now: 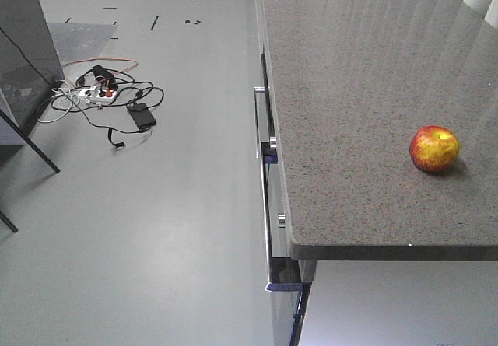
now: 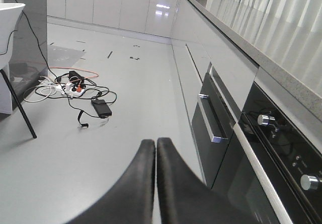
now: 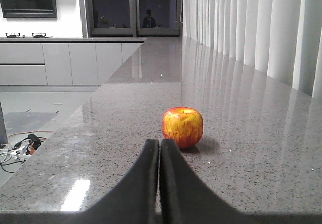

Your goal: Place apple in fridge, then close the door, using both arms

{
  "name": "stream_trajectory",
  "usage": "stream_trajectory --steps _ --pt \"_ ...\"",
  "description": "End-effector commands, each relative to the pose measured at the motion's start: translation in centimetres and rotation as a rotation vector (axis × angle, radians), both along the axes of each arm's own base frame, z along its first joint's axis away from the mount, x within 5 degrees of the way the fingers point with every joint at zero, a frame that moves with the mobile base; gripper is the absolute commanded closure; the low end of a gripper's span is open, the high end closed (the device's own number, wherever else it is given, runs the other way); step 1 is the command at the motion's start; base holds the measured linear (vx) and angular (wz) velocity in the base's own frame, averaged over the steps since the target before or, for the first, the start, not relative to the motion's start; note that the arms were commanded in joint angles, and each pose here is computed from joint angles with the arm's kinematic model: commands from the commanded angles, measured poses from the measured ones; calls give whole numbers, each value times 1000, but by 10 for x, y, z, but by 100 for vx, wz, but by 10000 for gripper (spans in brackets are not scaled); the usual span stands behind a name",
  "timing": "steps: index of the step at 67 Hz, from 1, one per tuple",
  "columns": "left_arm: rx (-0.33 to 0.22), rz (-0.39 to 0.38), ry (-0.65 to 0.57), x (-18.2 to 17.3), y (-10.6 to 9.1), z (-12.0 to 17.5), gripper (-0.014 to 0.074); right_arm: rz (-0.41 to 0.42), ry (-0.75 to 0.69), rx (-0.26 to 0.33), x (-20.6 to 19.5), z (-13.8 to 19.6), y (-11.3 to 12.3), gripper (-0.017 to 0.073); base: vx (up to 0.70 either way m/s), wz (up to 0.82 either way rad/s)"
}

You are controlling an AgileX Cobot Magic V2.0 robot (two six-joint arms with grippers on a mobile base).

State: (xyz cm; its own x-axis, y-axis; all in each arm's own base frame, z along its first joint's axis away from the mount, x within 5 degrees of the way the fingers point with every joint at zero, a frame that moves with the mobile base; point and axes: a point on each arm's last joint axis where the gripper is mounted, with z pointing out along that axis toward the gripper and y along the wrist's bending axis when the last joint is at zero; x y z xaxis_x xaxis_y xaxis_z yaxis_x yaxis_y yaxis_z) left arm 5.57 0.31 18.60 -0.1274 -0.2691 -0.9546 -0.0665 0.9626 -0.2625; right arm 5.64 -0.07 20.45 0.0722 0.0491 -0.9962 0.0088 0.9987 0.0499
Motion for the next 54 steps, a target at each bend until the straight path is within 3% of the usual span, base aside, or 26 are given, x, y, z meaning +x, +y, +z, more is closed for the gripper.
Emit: stream_trajectory --steps 1,54 --pt "-7 -12 -106 -1 -1 14 601 7 -71 -15 -1 5 1 562 0 0" --pt "-7 -12 -106 -1 -1 14 601 10 -87 -4 -1 7 1 562 0 0"
